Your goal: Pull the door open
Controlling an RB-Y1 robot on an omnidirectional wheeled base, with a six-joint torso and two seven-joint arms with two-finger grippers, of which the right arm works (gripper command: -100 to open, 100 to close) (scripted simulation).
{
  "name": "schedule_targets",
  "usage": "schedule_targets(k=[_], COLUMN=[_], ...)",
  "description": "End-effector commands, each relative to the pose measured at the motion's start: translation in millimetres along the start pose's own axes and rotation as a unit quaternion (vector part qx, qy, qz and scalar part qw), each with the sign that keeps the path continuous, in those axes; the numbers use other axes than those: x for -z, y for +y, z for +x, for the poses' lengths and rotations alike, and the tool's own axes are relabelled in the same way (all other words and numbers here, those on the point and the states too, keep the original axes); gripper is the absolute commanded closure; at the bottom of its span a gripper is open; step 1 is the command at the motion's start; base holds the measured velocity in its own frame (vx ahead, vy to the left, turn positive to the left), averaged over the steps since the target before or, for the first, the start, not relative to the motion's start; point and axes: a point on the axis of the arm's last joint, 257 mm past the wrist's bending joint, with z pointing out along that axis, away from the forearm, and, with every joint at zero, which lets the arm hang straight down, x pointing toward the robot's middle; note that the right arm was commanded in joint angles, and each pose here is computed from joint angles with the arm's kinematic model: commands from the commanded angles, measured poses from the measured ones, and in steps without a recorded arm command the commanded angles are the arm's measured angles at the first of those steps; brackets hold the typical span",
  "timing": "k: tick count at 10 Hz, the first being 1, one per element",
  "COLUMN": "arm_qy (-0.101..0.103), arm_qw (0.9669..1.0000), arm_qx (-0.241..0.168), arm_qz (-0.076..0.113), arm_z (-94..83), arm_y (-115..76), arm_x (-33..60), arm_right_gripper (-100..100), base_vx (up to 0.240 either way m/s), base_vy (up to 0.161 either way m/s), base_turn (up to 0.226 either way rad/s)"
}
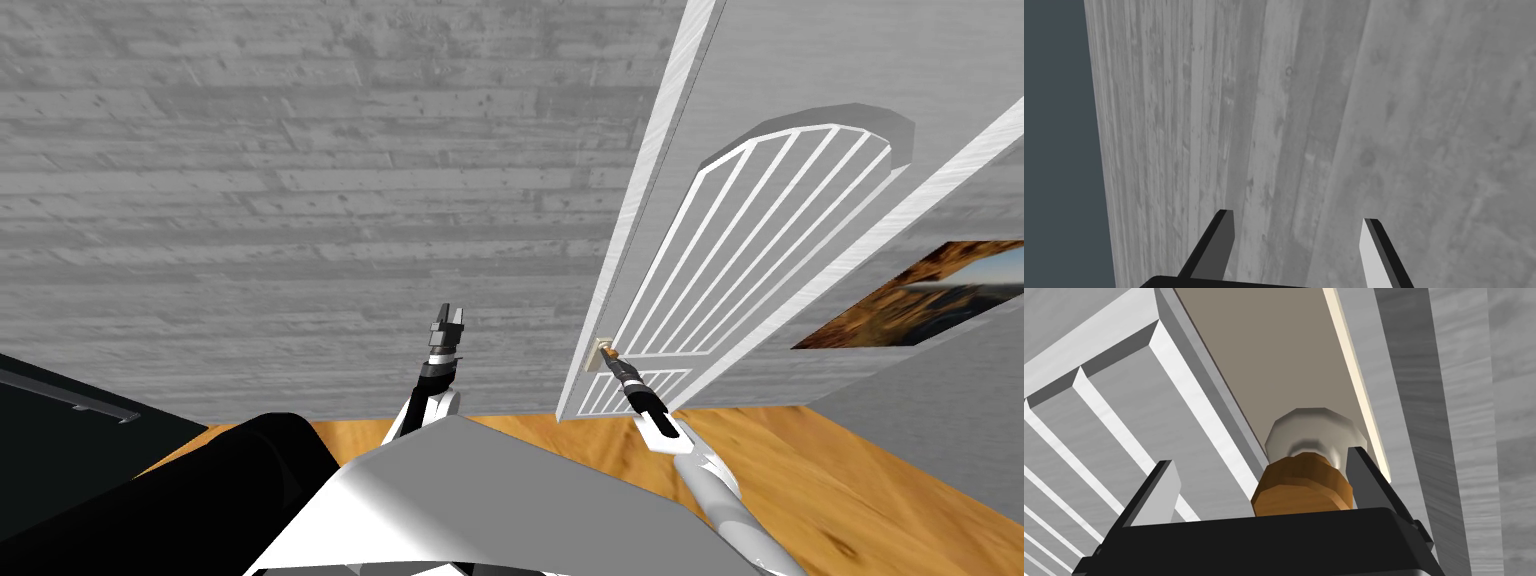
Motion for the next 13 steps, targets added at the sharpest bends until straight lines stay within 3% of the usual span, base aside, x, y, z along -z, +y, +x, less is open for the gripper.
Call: schedule_targets(k=[1,4,5,10,13], arm_qy=[-0.015,-0.015,-0.002,-0.010,-0.017], arm_qw=[0.9997,0.9997,0.9997,0.9965,0.9914], arm_qx=[0.005,0.005,-0.025,-0.082,-0.130], arm_qz=[0.017,0.017,0.002,0.005,0.008], arm_z=[-26.6,-26.6,-2.1,-6.0,-9.2], arm_y=[-22.4,-22.4,-0.2,-0.7,-1.1], arm_x=[1.5,1.5,-0.7,-2.4,-3.8], arm_right_gripper=[100,100,100,100,100], base_vx=[0.000,0.001,-0.033,-0.051,-0.055], base_vy=[0.000,0.009,-0.028,-0.077,-0.078], base_turn=[0.000,-0.017,0.191,0.113,0.121])
